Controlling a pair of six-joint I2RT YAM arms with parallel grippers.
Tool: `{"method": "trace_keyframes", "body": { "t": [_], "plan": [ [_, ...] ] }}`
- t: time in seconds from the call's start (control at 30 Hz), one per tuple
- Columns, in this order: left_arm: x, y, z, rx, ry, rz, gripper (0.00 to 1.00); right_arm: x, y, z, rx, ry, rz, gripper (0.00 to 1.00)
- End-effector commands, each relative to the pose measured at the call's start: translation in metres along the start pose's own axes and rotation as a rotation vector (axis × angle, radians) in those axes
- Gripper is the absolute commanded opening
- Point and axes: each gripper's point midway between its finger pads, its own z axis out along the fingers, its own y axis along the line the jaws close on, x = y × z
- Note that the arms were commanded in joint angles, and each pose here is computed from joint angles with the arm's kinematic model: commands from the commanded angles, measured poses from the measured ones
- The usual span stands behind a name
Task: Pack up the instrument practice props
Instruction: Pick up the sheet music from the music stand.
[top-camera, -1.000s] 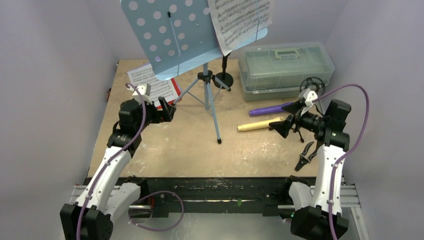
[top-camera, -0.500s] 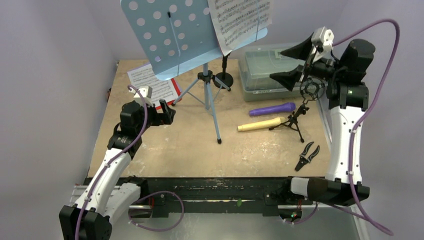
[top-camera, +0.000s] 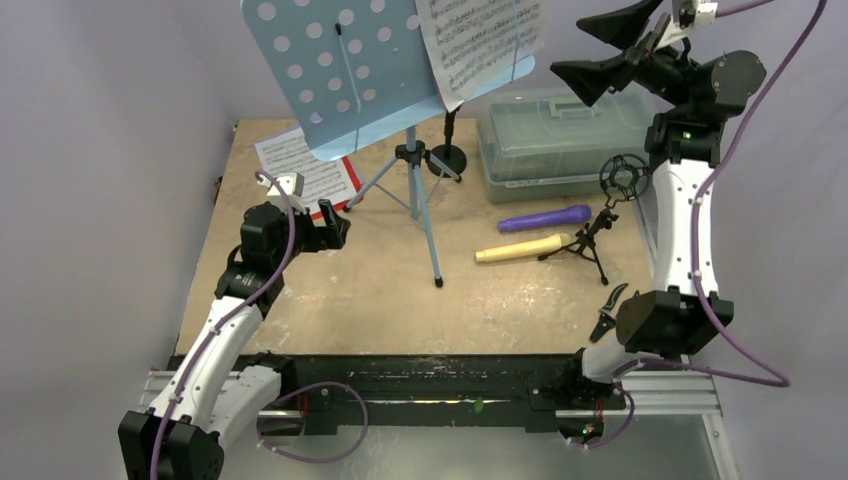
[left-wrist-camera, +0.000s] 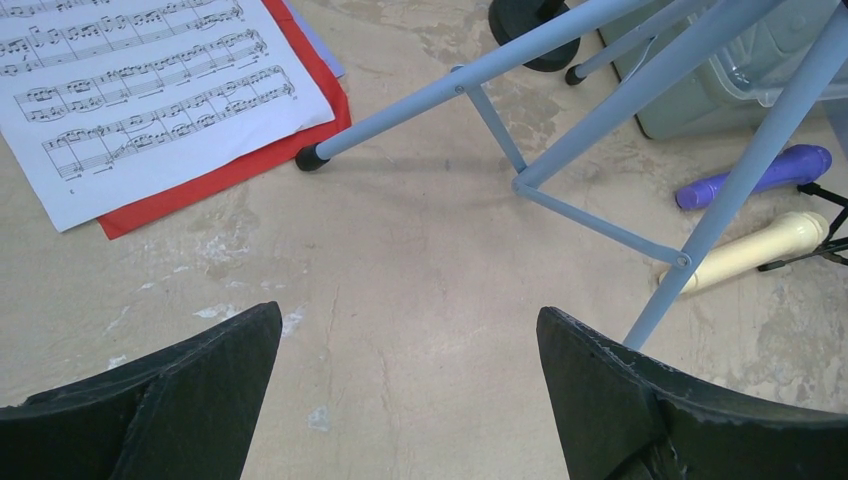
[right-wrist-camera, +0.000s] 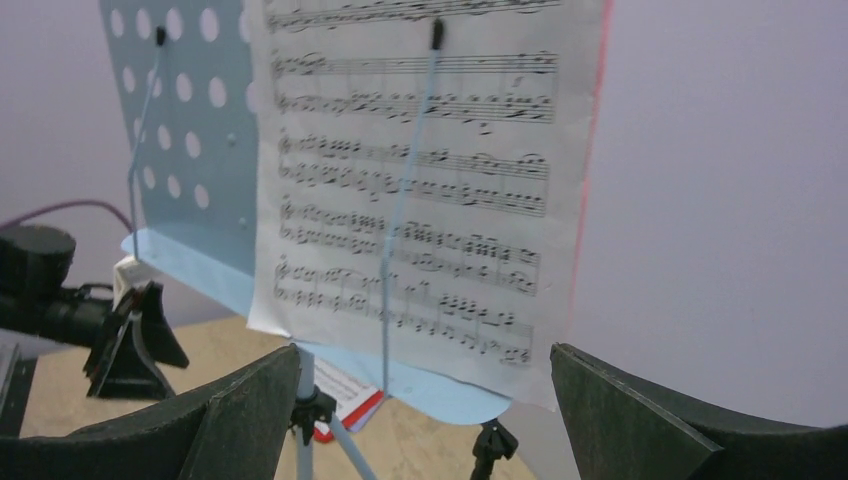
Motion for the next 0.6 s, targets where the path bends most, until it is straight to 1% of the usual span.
{"method": "trace_keyframes", "body": {
  "t": [0.0, 0.17, 0.3, 0.57],
  "plan": [
    [-0.007, 0.002, -0.001, -0.012, -0.025, 0.011, 0.99, -0.039, -0.011, 0.010, 0.054, -0.116, 0.048, 0.99],
    [-0.009, 0.004, 0.000, -0.011, -0.026, 0.001, 0.99, -0.034, -0.010, 0.023, 0.000, -0.099, -0.006, 0.99],
    [-0.008, 0.005, 0.000, -0.011, -0.026, -0.001, 0.99, -0.028, -0.008, 0.030, -0.080, -0.080, -0.135, 0.99],
    [-0.010, 0.006, 0.000, -0.015, -0.030, -0.004, 0.99, -0.015, -0.020, 0.041, -0.126, -0.077, -0.238, 0.99]
  ]
}}
